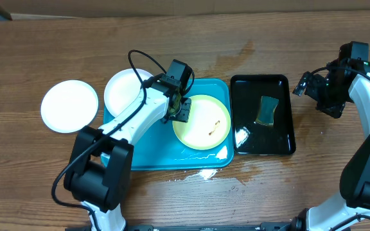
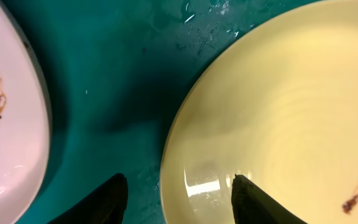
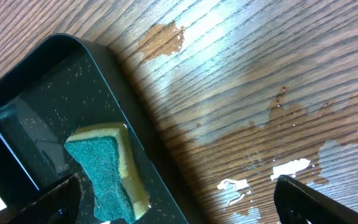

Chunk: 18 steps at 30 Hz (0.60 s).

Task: Clean dirty plates on tray and stack at the side
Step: 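Hold the yellow plate steady on the teal tray with the left gripper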

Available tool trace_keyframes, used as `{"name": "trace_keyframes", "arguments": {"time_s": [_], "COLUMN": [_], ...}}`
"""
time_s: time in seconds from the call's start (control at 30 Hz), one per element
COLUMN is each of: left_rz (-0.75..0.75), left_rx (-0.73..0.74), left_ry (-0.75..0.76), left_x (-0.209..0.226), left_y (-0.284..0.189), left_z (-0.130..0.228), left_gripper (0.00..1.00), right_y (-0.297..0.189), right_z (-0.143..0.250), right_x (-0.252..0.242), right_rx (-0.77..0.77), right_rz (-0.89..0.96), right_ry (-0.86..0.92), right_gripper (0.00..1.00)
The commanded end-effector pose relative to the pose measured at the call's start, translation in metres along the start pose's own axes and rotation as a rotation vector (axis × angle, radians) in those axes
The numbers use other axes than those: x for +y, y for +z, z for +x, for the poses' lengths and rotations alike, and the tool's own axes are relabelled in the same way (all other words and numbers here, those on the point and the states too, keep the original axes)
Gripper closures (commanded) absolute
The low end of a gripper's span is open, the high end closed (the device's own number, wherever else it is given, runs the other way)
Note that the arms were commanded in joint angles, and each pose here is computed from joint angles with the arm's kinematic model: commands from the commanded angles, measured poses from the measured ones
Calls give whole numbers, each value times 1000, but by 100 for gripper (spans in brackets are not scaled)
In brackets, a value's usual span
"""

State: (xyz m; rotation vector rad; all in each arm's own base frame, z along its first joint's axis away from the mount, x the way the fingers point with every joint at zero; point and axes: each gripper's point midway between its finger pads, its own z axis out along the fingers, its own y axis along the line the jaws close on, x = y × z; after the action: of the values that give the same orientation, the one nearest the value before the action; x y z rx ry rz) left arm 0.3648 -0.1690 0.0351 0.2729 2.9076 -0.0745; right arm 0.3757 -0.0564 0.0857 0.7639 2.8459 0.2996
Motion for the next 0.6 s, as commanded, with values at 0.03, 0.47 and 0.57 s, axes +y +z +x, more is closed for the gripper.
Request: {"name": "trace_keyframes", "arguments": {"time_s": [0.03, 0.47, 0.57], "left_rz": [-11, -73, -110], "left_rx": [60, 200, 227], "left_ry": [32, -178, -289], "left_x": [-2, 8, 11], "left_y": [22, 19, 17], "left_z": [9, 43, 52], "left_gripper": [51, 96, 96], "right_y": [-5, -5, -5], "right_z": [-7, -7, -7], "right_x": [4, 4, 4], "right_rx": [-22, -22, -22], "right_rz": [-12, -12, -12], "right_ry": [0, 0, 0], "right_gripper": [0, 0, 0]}}
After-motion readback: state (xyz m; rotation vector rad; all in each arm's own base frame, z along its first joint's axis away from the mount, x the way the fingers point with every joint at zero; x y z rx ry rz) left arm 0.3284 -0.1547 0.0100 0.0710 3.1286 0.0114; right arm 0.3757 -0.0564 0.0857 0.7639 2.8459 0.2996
